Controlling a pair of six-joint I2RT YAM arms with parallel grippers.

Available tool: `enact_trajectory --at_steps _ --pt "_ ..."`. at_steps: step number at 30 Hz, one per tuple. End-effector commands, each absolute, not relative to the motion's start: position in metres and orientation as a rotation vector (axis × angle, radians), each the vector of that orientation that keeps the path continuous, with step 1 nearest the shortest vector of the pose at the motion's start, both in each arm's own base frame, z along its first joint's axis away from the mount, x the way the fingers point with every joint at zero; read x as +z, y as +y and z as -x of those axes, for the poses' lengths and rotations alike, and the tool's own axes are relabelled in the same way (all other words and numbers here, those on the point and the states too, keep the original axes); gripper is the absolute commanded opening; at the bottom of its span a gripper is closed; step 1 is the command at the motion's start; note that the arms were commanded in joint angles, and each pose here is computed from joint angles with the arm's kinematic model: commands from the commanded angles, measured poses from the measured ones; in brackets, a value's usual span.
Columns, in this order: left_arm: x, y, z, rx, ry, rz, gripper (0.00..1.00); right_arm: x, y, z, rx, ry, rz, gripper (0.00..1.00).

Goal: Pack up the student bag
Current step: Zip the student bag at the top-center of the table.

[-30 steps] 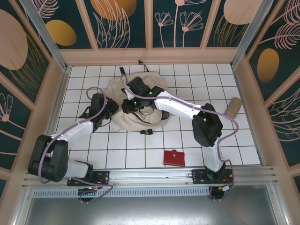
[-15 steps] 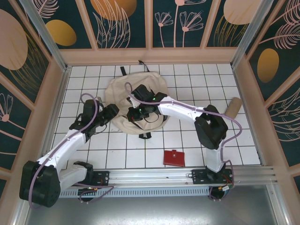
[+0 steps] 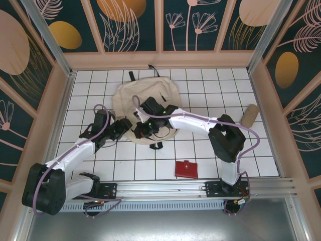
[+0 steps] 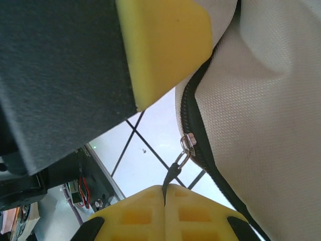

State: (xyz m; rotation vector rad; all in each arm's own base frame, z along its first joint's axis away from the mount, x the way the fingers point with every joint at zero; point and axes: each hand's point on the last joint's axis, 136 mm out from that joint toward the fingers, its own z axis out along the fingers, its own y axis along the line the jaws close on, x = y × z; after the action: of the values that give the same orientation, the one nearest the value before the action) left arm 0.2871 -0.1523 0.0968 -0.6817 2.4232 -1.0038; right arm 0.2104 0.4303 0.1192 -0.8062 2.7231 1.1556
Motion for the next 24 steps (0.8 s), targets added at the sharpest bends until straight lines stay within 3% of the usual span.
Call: enact_trajectory --at_steps 1,4,10,19,24 --pt "0.095 -0.161 -0.283 -1.067 2.419 0.677 0.41 0.133 0.430 -0.207 1.176 2.692 0.801 0.00" --pt "0.088 -0.160 -0.278 -1.066 2.437 0.704 0.40 0.136 0.429 -0.211 1.149 2.681 0.789 0.00" --pt "0.082 -0.145 -0.272 -0.962 2.447 0.752 0.51 0.141 0.428 -0.218 1.102 2.663 0.768 0.00" --pt "0.087 -0.146 -0.268 -0.959 2.464 0.728 0.52 0.147 0.428 -0.219 1.090 2.639 0.770 0.00" --pt "0.086 -0.158 -0.268 -1.087 2.442 0.742 0.52 0.156 0.433 -0.216 1.122 2.608 0.783 0.00"
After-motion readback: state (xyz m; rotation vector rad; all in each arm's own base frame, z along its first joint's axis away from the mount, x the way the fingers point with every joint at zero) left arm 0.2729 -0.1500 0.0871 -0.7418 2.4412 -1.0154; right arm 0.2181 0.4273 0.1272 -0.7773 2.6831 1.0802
